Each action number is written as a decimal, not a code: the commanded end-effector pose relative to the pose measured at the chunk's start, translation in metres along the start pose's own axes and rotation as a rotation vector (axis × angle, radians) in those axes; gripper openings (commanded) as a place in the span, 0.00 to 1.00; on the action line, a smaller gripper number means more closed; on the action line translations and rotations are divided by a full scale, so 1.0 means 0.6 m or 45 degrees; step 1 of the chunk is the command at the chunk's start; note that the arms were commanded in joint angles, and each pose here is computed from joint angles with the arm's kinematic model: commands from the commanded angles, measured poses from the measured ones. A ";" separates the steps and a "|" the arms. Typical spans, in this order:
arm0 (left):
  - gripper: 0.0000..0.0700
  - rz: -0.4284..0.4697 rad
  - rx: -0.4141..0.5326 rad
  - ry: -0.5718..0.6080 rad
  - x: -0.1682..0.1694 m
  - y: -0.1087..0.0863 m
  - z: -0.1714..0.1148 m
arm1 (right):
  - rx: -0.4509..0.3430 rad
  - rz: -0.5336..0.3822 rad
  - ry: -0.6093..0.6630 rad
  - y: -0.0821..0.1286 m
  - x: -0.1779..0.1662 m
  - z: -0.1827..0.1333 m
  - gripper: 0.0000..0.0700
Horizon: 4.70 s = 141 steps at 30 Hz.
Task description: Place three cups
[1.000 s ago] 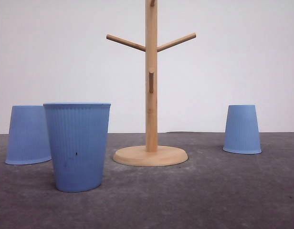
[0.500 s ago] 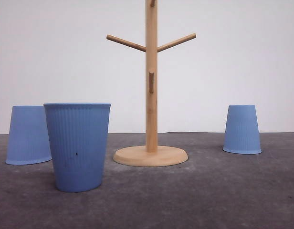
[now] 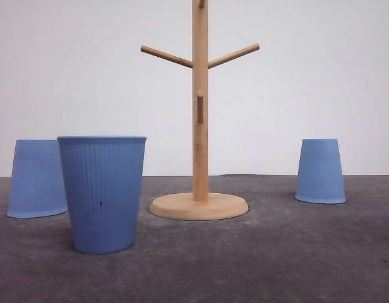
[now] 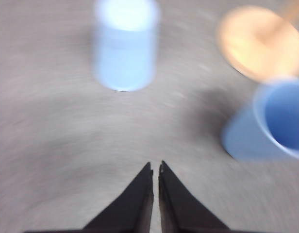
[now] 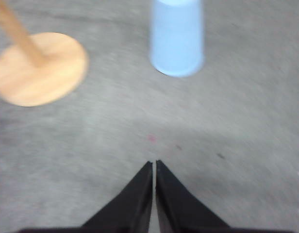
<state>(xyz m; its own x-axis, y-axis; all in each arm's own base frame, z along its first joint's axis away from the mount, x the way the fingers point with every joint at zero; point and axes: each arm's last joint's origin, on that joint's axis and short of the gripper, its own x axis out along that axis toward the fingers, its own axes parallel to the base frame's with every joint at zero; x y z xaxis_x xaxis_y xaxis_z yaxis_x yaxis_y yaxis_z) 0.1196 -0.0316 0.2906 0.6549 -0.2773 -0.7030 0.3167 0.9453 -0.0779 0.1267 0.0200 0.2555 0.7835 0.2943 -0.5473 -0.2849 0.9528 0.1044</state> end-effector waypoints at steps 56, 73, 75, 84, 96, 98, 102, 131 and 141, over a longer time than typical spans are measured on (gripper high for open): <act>1.00 0.102 -0.390 0.226 0.243 0.091 0.189 | -0.132 0.082 -0.043 0.023 -0.006 0.009 0.62; 1.00 0.133 -0.331 0.310 0.306 0.106 0.196 | -0.131 0.081 -0.042 0.023 -0.006 0.009 0.62; 1.00 0.133 -0.330 0.300 0.308 0.106 0.197 | -0.131 0.081 -0.042 0.023 -0.006 0.009 0.62; 0.84 0.133 -0.331 0.314 0.315 0.108 0.195 | -0.131 0.081 -0.042 0.023 -0.006 0.009 0.62; 0.57 0.134 -0.334 0.327 0.314 0.107 0.193 | -0.131 0.080 -0.042 0.023 -0.006 0.009 0.62; 0.54 0.134 -0.334 0.329 0.314 0.107 0.193 | -0.131 0.080 -0.042 0.023 -0.006 0.009 0.62; 0.55 0.133 -0.335 0.338 0.314 0.107 0.192 | -0.131 0.080 -0.042 0.023 -0.006 0.009 0.62; 0.56 -0.099 -0.384 0.094 0.165 0.082 0.222 | -0.132 0.080 -0.043 0.023 -0.006 0.009 0.62; 0.56 -0.432 -0.585 -0.012 0.115 0.121 0.222 | -0.132 0.080 -0.043 0.023 -0.006 0.009 0.62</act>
<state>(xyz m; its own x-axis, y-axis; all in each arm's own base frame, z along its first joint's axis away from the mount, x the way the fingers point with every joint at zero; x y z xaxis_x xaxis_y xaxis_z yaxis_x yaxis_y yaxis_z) 0.2768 -0.0058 0.3275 0.5771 -0.5488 -0.6048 0.1735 0.8060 -0.5659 0.1226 0.0317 0.2579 0.7696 0.3518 -0.5329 -0.3923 0.9190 0.0400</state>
